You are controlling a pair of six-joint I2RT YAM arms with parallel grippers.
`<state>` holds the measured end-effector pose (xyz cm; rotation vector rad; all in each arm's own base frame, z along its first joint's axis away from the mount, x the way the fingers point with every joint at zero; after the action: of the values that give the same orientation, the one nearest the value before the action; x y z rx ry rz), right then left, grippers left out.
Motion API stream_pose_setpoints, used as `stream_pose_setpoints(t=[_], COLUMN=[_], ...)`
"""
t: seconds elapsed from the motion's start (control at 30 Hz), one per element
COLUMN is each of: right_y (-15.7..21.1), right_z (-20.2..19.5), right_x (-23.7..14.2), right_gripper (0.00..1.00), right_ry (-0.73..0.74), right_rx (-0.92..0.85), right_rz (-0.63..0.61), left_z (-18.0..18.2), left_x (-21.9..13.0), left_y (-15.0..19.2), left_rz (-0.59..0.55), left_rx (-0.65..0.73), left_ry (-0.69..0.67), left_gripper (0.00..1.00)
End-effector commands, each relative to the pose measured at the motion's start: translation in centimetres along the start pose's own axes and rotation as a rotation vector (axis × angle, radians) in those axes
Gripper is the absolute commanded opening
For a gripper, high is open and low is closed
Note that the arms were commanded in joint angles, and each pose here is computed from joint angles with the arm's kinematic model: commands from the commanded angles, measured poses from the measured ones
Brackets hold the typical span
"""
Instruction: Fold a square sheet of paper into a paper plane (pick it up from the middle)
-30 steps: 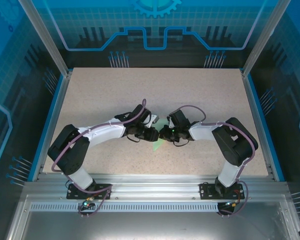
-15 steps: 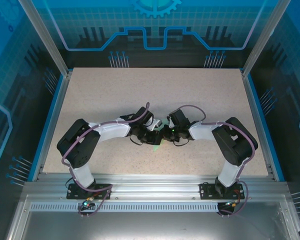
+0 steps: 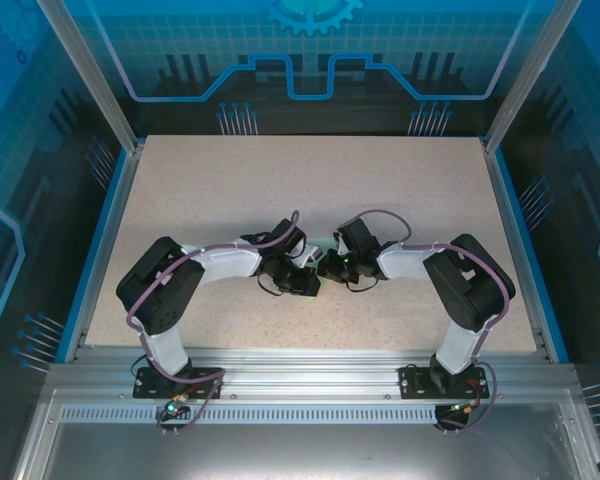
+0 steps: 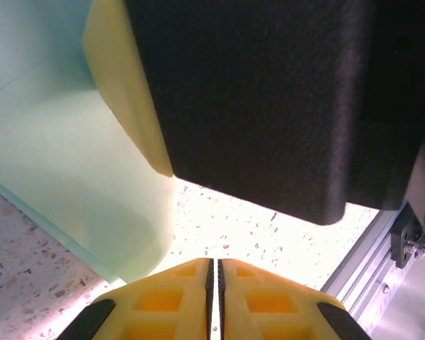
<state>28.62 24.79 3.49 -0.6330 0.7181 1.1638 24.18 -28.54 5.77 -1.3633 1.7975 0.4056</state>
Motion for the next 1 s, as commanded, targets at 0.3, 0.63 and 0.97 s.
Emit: stream_pose_setpoints(t=[0.3, 0.63, 0.97], right_y=[0.1, -1.3, -1.8], right_z=[-1.3, 1.2, 0.0], right_x=[0.4, -2.0, -0.9], right_gripper=[0.16, 0.18, 0.17], right_ry=[0.055, -0.036, -0.007], right_rx=[0.034, -0.01, 0.01], right_rz=[0.022, -0.01, -0.009], left_z=[2.6, 3.9, 3.9], left_x=[1.3, 1.6, 1.7], left_y=[2.2, 3.1, 2.9], left_rz=[0.1, 0.116, 0.122], left_rx=[-0.029, -0.04, -0.041], left_ry=[-0.095, -0.154, -0.156], left_gripper=[0.14, 0.11, 0.1])
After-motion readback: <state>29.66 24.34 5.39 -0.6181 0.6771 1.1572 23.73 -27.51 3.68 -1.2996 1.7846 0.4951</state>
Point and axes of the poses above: each hand's point on the last joint's axis, 136 mm out from that joint toward the fingers, its own x axis out along the fingers, its own z axis along the line the jaws close on, y = z × x, the point moved 3 cm from there along -x, back along the fingers, and after that the axes turned 7 degrees about x, right-handed, at the moved point
